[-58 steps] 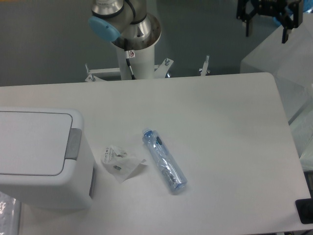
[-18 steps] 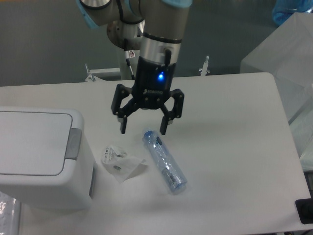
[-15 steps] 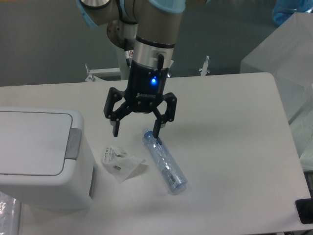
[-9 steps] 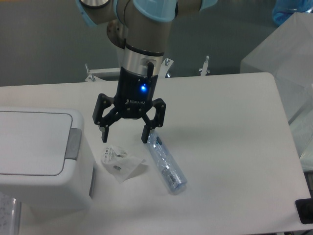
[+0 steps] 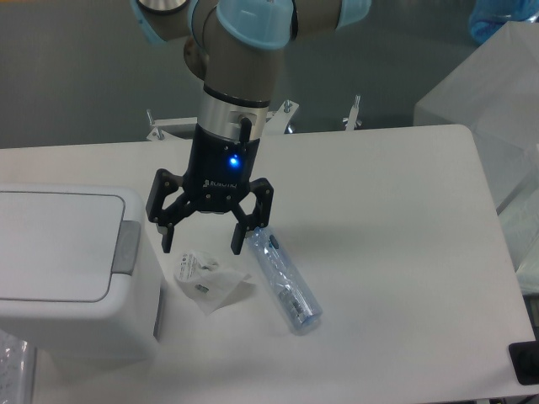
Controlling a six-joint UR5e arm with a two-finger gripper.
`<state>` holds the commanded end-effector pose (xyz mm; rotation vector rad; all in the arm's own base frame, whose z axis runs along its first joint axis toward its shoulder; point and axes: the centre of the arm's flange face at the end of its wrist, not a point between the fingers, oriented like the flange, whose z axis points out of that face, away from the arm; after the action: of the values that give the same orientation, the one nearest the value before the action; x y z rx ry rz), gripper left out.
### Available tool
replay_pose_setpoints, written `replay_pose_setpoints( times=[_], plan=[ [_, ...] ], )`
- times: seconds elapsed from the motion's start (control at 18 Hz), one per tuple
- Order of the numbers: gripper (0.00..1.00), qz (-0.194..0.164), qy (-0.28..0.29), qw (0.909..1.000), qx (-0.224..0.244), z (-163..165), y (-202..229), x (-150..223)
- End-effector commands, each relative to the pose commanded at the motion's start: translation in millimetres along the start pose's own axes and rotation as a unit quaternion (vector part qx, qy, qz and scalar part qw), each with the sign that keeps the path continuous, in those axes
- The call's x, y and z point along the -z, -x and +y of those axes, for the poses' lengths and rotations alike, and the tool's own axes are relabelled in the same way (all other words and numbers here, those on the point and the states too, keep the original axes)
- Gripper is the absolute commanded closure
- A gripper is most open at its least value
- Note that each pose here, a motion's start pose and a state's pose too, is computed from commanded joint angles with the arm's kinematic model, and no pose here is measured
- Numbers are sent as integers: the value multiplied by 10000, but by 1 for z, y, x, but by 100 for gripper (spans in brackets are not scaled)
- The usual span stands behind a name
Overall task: Open the trash can
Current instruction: 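Lower the gripper finger onto the lid's grey tab and press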
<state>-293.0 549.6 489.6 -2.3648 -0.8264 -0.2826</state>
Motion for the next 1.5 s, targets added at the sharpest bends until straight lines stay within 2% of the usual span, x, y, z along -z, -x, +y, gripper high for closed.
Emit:
replay_pose_setpoints(
  times=[1.5],
  plan=[
    [0,70,247,9996,-154,15,-22,-25]
  ],
)
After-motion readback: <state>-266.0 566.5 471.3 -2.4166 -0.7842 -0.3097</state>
